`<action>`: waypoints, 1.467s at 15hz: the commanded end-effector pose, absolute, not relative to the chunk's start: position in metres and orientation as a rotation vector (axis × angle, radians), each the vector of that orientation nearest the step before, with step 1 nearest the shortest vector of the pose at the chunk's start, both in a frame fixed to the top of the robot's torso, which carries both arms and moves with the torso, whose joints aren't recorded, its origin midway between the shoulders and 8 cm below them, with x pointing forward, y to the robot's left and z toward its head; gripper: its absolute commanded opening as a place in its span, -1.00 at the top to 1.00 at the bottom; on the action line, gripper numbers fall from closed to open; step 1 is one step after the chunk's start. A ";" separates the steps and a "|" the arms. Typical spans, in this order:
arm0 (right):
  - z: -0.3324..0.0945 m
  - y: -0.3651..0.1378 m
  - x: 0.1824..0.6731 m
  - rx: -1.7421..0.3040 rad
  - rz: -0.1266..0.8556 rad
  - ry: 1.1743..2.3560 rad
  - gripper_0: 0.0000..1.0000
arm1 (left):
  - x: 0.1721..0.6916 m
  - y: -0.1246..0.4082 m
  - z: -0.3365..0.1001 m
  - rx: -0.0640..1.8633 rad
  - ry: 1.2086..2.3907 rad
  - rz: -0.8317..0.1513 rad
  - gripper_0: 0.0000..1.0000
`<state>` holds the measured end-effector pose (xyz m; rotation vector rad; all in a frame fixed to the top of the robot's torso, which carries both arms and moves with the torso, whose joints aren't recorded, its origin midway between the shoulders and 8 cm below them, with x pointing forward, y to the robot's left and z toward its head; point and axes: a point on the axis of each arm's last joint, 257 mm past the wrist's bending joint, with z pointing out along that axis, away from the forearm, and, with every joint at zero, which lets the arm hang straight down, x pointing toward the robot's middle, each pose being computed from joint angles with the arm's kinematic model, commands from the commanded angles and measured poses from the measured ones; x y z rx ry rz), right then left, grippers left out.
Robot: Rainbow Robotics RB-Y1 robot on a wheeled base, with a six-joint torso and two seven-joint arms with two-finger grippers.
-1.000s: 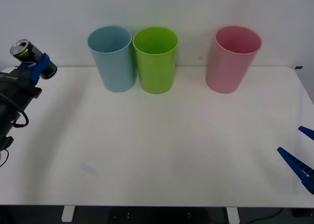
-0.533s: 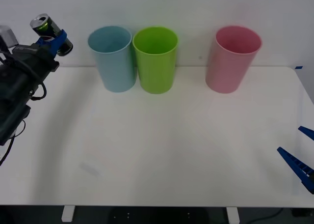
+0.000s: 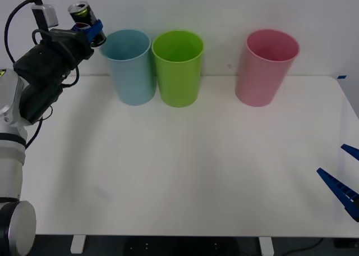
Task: Grasp the object on the table and drop it into the matching bin: aluminum can to the light blue bin, PET bottle to the pink bin.
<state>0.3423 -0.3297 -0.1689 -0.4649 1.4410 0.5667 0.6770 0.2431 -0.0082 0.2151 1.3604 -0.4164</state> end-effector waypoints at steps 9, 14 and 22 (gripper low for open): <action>-0.169 -0.330 0.342 -0.465 0.567 1.441 -1.00 | 0.736 0.213 0.000 0.204 1.454 -0.352 1.00; -0.169 -0.330 0.342 -0.465 0.567 1.441 -1.00 | 0.739 0.202 0.000 0.210 1.453 -0.335 1.00; -0.169 -0.330 0.342 -0.465 0.567 1.441 -1.00 | 0.738 0.195 0.000 0.224 1.450 -0.341 -1.00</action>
